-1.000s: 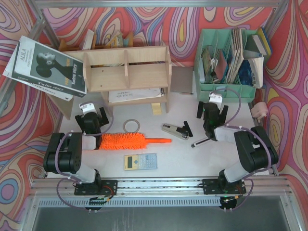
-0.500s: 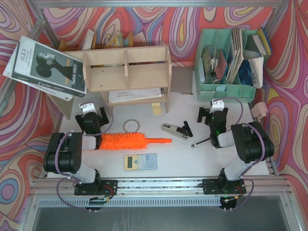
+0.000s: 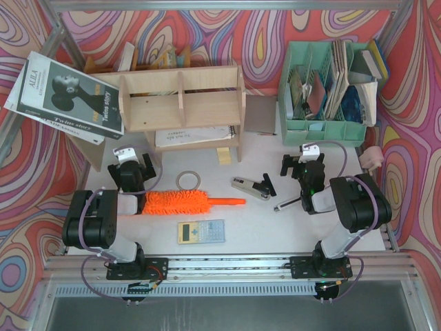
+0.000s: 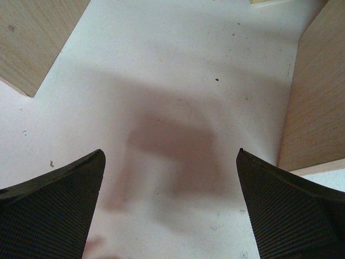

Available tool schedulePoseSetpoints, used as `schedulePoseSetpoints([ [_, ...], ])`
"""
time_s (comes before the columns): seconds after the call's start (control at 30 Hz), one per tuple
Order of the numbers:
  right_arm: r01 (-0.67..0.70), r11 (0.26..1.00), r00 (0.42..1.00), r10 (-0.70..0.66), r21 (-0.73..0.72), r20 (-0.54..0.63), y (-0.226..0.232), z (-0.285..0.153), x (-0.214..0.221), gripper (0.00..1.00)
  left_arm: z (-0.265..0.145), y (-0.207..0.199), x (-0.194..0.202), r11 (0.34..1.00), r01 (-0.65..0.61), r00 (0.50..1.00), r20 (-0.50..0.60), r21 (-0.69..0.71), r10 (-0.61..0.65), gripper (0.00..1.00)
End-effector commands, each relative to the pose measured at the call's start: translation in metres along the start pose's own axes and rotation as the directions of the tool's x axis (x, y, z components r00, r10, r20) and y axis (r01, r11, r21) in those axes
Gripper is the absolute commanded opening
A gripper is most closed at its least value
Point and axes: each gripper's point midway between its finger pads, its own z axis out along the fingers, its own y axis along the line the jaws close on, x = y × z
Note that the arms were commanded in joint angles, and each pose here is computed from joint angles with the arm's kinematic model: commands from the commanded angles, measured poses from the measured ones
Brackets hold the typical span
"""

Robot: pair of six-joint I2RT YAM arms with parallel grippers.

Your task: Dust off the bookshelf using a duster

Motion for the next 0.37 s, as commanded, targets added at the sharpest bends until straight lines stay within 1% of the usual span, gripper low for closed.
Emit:
schedulePoseSetpoints([
  [0.0,0.007,1.000,0.999,-0.006,-0.003,0.041,-0.0011,0.0020,-0.0088,0.99,0.0025,-0.0019,-0.0092,1.000,0.008,0.999,0.031,0.011,-0.008,0.98],
  [0.33,0.006,1.000,0.999,-0.006,-0.010,0.041,0.0005,0.0027,-0.0094,0.99,0.0025,-0.0018,-0.0093,1.000,0.008,0.999,0.031,0.010,-0.008,0.99],
])
